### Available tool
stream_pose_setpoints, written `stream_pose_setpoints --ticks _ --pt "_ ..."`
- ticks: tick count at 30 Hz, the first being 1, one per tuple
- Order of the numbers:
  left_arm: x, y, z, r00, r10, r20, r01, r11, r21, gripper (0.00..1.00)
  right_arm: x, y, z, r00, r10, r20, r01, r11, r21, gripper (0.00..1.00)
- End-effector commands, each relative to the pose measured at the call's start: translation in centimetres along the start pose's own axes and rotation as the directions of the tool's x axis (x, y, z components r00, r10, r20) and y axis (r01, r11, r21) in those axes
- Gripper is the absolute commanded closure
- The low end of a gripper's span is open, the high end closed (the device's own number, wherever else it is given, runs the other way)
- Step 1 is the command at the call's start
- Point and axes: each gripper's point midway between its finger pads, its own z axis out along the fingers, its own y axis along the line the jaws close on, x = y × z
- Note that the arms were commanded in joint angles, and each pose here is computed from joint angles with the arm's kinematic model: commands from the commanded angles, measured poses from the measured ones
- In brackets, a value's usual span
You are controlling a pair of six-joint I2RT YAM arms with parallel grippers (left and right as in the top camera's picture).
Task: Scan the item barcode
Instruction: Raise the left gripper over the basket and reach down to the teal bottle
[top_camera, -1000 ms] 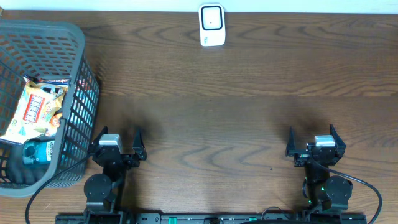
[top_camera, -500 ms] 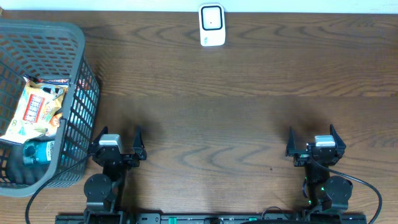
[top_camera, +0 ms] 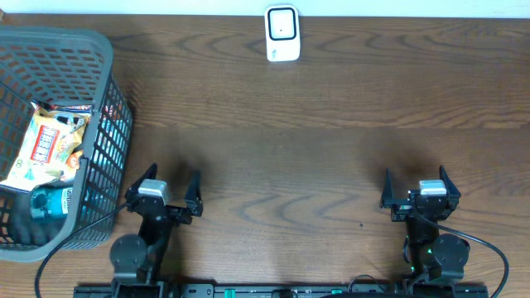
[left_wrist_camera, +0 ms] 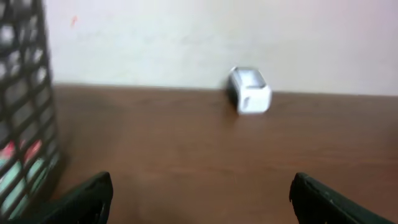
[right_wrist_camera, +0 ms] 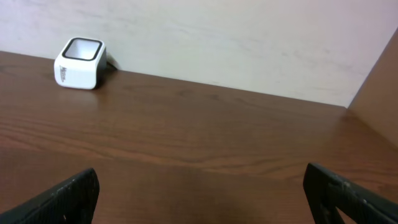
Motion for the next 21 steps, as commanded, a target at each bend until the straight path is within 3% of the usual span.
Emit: stream_pose_setpoints --ticks 1,5,10,14,21 --pt "-5.4 -2.7 -0.9 0.986 0.026 0.163 -0.046 0.991 0.123 0.09 0.1 0.0 0.0 1.0 -0.008 -0.005 0.008 1.0 0.002 0.01" --pt "-11.7 -3.7 -2.9 0.908 0.071 0.413 -0.132 0.984 0.122 0.09 0.1 0.0 0.0 1.0 -0.008 -0.005 0.008 1.0 0.002 0.01" --pt "-18.4 -4.3 -7.5 0.712 0.107 0.694 -0.195 0.979 0.05 0.09 0.1 0.0 0.0 1.0 -0.008 -0.005 0.008 1.0 0.002 0.01" --pt "-20.7 -3.6 -9.6 0.627 0.111 0.771 -0.163 0.987 -0.009 0.09 0.1 0.0 0.0 1.0 -0.008 -0.005 0.008 1.0 0.002 0.01" --pt "-24.8 -2.9 -10.7 0.581 0.187 0.792 -0.151 0.981 -0.121 0.09 0.1 0.0 0.0 1.0 -0.008 -0.005 0.008 1.0 0.002 0.01"
